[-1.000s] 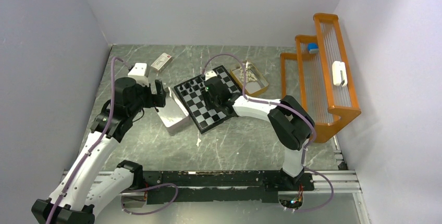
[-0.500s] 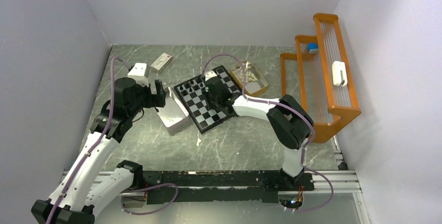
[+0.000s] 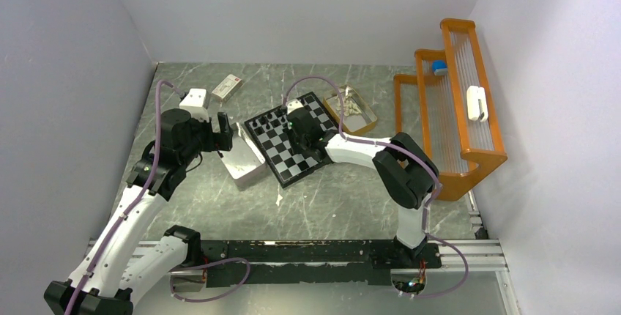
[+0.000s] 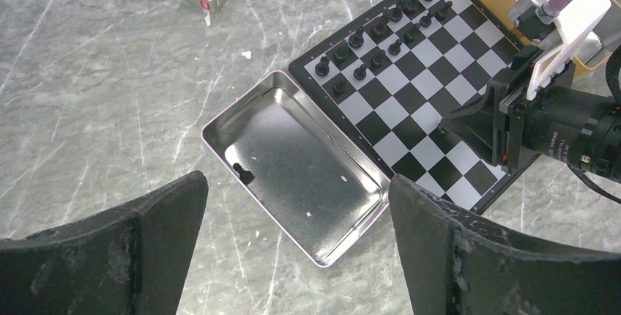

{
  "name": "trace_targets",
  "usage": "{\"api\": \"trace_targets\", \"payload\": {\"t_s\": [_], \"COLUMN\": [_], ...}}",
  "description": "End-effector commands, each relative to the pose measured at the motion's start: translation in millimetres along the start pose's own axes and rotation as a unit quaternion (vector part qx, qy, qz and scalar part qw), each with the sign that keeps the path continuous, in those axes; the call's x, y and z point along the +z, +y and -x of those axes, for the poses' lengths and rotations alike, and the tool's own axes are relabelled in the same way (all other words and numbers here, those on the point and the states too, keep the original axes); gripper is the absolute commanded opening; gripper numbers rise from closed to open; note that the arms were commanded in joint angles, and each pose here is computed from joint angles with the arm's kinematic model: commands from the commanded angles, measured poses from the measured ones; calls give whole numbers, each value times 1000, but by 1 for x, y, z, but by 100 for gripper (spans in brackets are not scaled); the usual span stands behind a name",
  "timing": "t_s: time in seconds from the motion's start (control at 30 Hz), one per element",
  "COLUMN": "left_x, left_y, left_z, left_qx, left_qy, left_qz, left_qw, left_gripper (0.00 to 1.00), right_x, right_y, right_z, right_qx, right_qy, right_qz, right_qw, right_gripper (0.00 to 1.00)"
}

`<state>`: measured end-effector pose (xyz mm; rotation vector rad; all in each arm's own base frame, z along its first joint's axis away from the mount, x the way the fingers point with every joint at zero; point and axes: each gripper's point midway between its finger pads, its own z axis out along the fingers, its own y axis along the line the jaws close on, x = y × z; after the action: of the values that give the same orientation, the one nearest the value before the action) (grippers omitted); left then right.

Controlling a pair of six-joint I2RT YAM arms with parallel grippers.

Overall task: Set up the chess pieces on the board
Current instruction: Pick up the chess piece from the chessboard, then place the chess piece on the chessboard.

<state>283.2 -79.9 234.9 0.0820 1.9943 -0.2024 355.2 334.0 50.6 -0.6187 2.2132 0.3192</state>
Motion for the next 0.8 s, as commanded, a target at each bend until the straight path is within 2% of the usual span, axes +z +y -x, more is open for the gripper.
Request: {"api": "trace_targets", "payload": {"t_s": [0.0,0.2,0.43,0.77], "left_x": [-2,-2,0,-1], "left_y": [-4,-3,-6,-6], "left_z": [14,13,12,11], "left_qx": [5,5,4,4], "left_qy": [-22,-22,-18,-20], "left_qz": [-8,-7,-13,-13], "left_qw": [1000,1000,1000,1000], "left_gripper": [97,98,98,97], "right_x": [-1,-14,-22,0], "right_y": [2,-3,-36,-91], "right_z": [21,40,75,110], "right_qx": [0,-5,6,26], "right_qy": [-22,-34,-62,-79], "right_qz": [5,-2,-26,-55], "right_qw": [1000,999,998,995], "right_gripper": [18,15,14,14]}}
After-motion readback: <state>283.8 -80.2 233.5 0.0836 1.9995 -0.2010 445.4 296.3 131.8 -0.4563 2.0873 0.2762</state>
